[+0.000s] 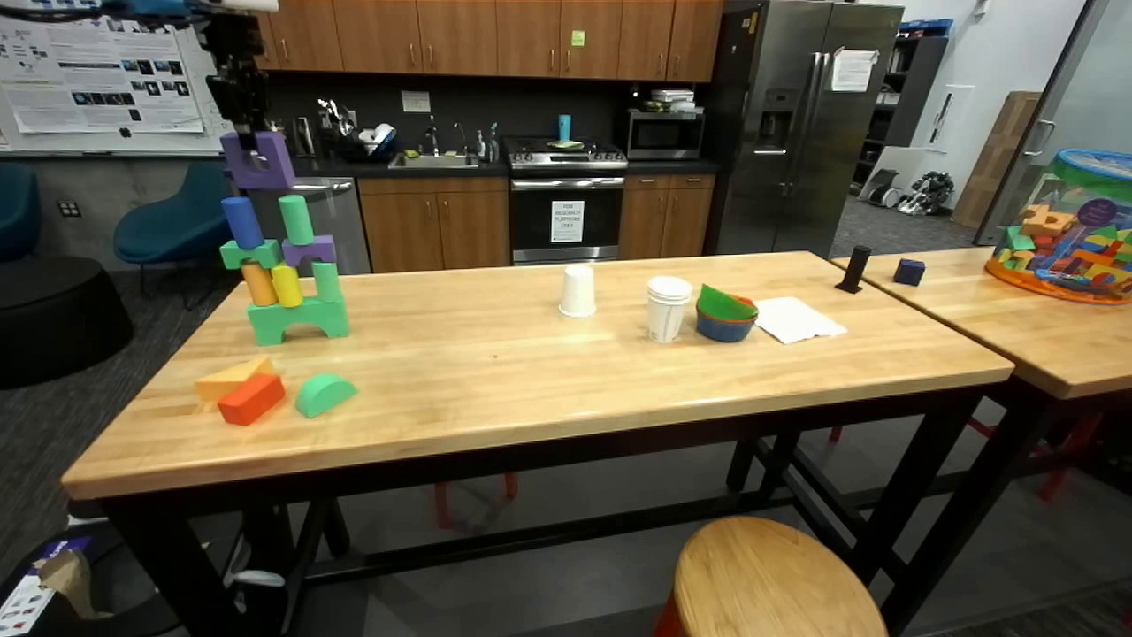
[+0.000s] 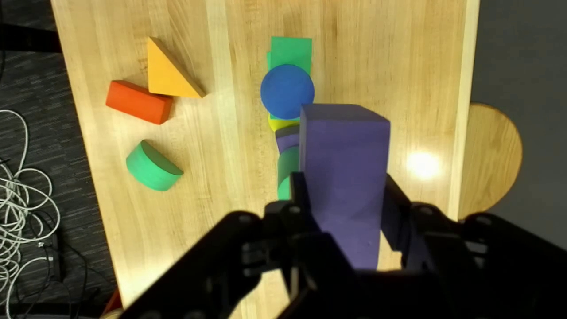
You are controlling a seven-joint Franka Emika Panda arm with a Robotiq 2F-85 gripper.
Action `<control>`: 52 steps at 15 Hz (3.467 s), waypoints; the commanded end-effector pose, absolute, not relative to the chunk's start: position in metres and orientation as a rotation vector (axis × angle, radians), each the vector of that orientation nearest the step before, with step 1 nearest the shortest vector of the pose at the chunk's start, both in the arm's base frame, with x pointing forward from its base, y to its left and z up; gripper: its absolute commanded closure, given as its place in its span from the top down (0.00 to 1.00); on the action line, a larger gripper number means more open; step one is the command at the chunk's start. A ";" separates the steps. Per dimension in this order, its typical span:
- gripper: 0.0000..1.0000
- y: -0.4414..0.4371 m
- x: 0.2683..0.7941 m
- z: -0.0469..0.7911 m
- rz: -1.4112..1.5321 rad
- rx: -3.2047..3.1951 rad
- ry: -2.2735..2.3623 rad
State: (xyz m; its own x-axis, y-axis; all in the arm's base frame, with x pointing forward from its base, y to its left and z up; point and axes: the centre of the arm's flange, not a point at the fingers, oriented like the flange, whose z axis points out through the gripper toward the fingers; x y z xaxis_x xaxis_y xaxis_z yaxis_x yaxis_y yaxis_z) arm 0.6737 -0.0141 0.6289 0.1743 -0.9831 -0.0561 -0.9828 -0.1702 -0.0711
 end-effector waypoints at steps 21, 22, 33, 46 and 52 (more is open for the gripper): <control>0.40 -0.012 0.660 0.643 -0.037 -2.345 1.960; 0.40 -0.012 0.659 0.643 -0.036 -2.346 1.960; 0.40 -0.012 0.659 0.643 -0.035 -2.348 1.959; 0.15 -0.023 0.676 0.636 -0.001 -2.378 1.967; 0.15 -0.020 0.681 0.635 0.010 -2.388 1.967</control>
